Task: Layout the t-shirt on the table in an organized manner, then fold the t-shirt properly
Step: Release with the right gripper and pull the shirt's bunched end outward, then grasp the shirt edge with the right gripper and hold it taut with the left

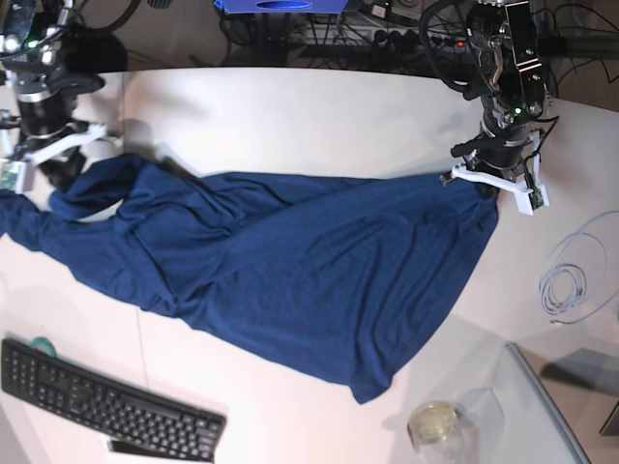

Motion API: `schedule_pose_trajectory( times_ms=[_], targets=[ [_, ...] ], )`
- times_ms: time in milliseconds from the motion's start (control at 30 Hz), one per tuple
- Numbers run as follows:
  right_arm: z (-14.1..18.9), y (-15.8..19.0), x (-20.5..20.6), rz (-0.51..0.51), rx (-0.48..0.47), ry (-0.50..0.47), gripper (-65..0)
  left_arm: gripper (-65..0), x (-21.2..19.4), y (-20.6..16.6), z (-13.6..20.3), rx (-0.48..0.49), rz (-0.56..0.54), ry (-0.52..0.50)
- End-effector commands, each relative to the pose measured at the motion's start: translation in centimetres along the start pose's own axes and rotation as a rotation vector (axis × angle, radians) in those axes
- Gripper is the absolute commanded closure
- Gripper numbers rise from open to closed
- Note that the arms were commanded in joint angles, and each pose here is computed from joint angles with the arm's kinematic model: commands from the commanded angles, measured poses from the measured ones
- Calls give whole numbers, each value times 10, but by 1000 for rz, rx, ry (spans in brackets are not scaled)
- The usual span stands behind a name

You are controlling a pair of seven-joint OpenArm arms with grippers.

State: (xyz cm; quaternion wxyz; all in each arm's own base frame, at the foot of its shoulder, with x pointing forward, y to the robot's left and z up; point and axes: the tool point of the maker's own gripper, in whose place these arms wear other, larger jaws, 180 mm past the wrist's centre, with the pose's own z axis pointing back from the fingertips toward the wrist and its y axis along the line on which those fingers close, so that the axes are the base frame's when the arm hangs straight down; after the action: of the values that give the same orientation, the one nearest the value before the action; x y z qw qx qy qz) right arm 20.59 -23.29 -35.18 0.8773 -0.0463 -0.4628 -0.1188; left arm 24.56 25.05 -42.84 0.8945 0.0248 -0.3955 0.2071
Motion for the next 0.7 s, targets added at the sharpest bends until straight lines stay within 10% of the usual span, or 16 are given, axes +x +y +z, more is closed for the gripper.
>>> schedule_pose_trajectory(
  times_ms=[0, 267, 467, 667],
  targets=[
    [5, -20, 19, -13, -60, -73, 0, 0, 13, 1, 1, -3, -6, -42],
    [44, -148, 38, -408, -360, -235, 0, 0, 10, -2, 1, -8, -11, -34],
    [14, -91, 69, -355, -128, -220, 0, 0, 4, -19, 0, -49, -40, -17],
    [-33, 48, 132, -181, 312, -250, 0, 0, -14, -30, 4, -62, -127, 15]
  ],
)
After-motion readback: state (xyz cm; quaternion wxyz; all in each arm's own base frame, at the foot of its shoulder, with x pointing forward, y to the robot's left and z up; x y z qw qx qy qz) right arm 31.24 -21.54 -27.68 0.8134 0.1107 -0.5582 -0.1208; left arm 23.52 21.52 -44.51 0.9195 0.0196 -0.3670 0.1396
